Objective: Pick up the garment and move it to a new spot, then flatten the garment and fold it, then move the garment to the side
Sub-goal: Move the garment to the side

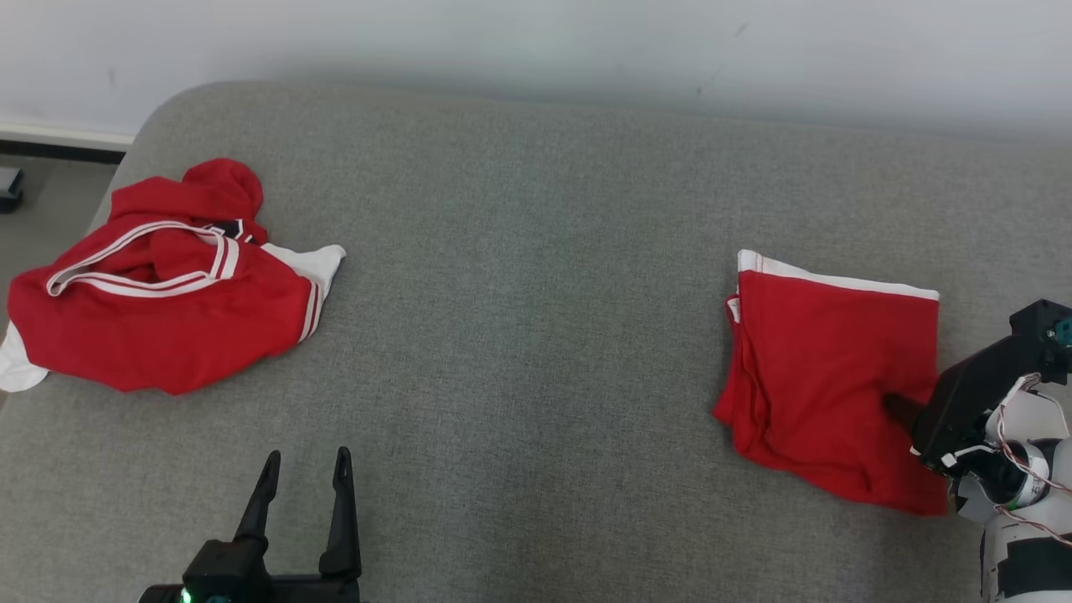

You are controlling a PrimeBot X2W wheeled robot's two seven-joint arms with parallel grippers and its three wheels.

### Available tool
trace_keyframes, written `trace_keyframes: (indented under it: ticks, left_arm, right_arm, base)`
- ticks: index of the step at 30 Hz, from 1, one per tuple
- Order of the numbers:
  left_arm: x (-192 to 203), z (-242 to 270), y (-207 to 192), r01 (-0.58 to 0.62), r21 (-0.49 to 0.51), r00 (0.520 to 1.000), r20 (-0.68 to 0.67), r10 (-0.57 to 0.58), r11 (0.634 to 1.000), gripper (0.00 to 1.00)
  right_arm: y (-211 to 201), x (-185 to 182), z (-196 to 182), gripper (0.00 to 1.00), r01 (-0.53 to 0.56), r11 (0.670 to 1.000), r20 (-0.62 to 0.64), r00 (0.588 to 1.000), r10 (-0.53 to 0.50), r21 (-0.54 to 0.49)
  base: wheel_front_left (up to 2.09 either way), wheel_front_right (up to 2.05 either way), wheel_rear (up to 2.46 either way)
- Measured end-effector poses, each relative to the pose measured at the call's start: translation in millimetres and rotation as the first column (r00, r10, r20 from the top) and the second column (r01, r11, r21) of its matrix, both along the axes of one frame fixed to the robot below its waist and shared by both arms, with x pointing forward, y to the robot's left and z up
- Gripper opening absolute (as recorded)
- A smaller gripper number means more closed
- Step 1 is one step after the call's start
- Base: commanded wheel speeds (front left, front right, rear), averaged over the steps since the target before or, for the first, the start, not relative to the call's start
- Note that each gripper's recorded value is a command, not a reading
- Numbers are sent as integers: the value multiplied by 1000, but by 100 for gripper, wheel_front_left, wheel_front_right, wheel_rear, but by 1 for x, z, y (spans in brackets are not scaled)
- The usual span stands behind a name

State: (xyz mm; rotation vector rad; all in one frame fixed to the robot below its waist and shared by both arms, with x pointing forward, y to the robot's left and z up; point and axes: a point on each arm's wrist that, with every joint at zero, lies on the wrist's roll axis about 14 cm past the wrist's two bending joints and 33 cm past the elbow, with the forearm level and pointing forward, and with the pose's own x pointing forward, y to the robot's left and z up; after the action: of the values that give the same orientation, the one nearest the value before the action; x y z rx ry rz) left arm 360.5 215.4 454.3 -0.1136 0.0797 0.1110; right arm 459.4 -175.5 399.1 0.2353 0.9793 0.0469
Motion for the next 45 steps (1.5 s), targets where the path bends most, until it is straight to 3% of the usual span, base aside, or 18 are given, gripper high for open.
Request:
trace_keyframes:
  ticks: [2,3,4,5,6,12,18,23,28,37,41,45]
  left_arm:
    - [1,-1,-1,1,2,1000,-4,-1,1000,100]
    - [3,-2,-1,3,3,1000,-5,-3,1000,100]
    - [3,-2,-1,3,3,1000,-5,-3,1000,100]
    - [5,-1,-2,4,5,1000,-3,-4,1000,100]
    - [7,0,-3,8,5,1000,1,-8,1000,100]
    - [26,10,-20,62,5,997,41,-62,998,100]
    - [54,25,-50,165,19,980,108,-166,986,100]
    - [80,40,-92,296,42,939,173,-298,954,100]
    - [101,47,-137,429,64,874,223,-432,901,100]
    - [116,33,-213,637,75,734,246,-633,767,100]
    - [118,20,-238,700,50,684,238,-690,712,100]
    - [120,6,-249,731,27,661,220,-718,681,100]
  right_arm:
    - [4,0,-7,100,-14,1000,-30,999,13,-5]
    - [5,2,-8,92,-20,1000,-36,999,20,-5]
    - [5,2,-8,46,-20,1000,-36,999,20,-5]
    - [7,3,-9,8,-30,999,-40,999,30,-12]
    - [9,4,-9,0,-44,999,-43,998,43,-23]
    - [-4,8,-2,0,-119,983,-45,993,114,-142]
    - [-43,15,21,0,-169,933,-10,984,175,-317]
    - [-85,11,35,0,-159,889,16,983,184,-429]
    - [-135,1,41,0,-109,846,38,988,150,-521]
    - [-208,-10,43,0,1,784,122,988,96,-621]
    - [-237,-16,37,0,13,740,105,991,77,-673]
    - [-264,-19,41,0,27,686,108,991,76,-727]
  base:
    - [0,0,0]
    - [0,0,0]
    - [0,0,0]
    - [0,0,0]
    - [0,0,0]
    - [0,0,0]
    - [0,0,0]
    - [0,0,0]
    - [0,0,0]
    - [0,0,0]
    - [0,0,0]
    - [0,0,0]
